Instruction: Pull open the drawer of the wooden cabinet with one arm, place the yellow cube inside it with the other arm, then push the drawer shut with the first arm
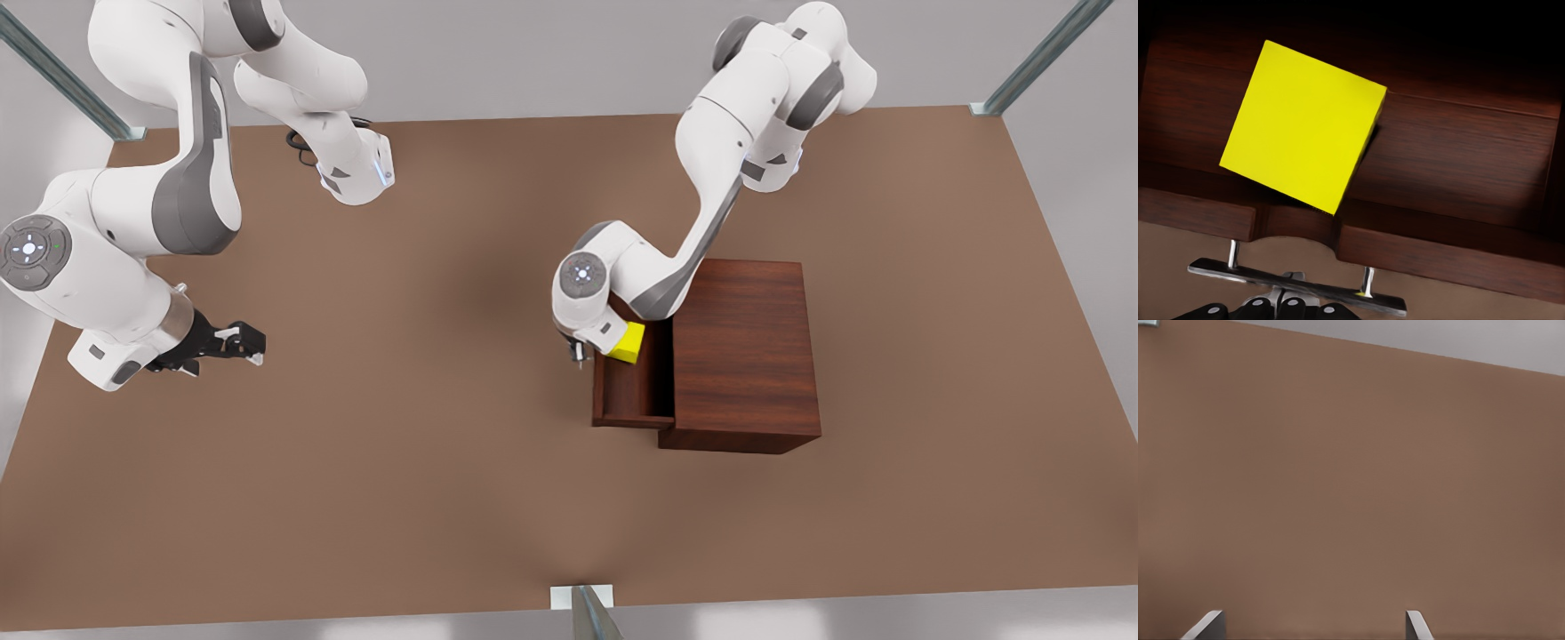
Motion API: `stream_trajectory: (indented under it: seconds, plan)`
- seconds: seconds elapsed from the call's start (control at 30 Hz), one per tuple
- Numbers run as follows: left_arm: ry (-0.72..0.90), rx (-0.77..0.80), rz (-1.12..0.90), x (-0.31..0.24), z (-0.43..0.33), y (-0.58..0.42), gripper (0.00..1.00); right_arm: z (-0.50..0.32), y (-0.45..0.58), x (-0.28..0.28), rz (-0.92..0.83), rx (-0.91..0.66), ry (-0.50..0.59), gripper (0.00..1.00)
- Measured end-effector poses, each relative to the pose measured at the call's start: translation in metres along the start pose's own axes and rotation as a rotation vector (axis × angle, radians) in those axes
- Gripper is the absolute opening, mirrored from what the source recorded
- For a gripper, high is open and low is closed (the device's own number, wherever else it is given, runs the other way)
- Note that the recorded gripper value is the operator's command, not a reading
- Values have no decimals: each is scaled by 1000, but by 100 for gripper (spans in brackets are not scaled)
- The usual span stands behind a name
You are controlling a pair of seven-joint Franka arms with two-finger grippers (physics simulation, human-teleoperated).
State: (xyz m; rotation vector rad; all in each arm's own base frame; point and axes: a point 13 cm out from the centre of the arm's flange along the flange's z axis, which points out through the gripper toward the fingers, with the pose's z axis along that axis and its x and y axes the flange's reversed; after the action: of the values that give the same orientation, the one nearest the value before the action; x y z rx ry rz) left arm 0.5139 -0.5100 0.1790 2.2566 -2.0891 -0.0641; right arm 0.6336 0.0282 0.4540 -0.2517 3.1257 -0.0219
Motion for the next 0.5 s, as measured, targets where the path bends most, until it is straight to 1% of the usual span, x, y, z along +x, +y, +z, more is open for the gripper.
stream_trajectory:
  seconds: [0.5]
  plan:
    - [-95,-105,120,-49,0,8,21,1,0,1,-36,-4,5,100]
